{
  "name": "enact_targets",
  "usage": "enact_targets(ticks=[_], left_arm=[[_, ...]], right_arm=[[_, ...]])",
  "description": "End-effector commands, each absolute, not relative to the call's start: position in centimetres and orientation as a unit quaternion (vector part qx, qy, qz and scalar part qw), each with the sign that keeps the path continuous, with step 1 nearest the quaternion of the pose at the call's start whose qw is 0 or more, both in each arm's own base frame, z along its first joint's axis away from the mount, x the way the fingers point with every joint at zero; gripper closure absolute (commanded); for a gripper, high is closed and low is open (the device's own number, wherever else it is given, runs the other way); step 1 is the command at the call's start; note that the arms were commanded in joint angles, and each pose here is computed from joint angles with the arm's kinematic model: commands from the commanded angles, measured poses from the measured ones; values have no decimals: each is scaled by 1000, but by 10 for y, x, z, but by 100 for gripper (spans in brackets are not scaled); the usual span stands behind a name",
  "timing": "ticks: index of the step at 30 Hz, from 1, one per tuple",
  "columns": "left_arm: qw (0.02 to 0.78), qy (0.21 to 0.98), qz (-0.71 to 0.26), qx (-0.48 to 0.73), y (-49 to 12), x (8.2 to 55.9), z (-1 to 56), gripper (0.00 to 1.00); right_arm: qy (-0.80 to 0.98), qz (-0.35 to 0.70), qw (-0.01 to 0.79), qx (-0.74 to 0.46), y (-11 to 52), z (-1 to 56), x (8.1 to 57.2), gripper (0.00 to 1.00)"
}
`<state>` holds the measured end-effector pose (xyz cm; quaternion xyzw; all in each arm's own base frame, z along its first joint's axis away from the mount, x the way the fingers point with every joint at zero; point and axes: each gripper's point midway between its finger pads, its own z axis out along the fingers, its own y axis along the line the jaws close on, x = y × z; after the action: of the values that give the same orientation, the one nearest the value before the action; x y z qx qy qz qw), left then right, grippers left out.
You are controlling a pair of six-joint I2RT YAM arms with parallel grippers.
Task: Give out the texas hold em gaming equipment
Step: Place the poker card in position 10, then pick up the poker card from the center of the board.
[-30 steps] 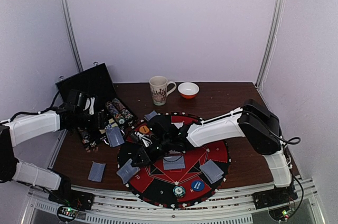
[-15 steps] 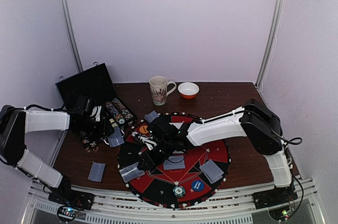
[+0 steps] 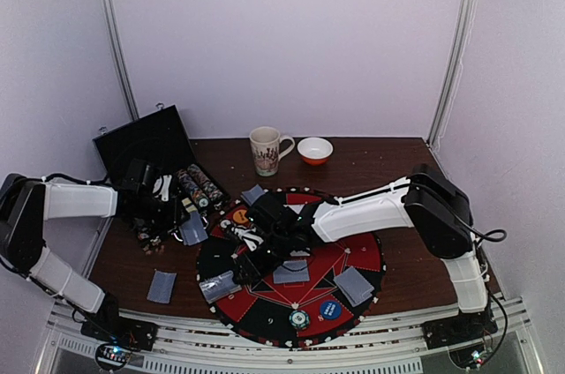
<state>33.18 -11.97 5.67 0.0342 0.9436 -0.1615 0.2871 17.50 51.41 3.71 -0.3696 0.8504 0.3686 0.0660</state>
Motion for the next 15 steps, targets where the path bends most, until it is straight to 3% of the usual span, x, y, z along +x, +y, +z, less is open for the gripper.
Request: enact_targets(ticks=[1,6,15], left_arm=[[304,932,-189,55,-132,341,66,72],[308,930,-190,61,-132,339,72,99],[382,900,-210,29,-127,334,143,100]], right_arm=[[844,369,93,-379,515,65,180,63],[843,368,94,-380,515,67,181,63],[828,390,132,-381,516,110,194,63]])
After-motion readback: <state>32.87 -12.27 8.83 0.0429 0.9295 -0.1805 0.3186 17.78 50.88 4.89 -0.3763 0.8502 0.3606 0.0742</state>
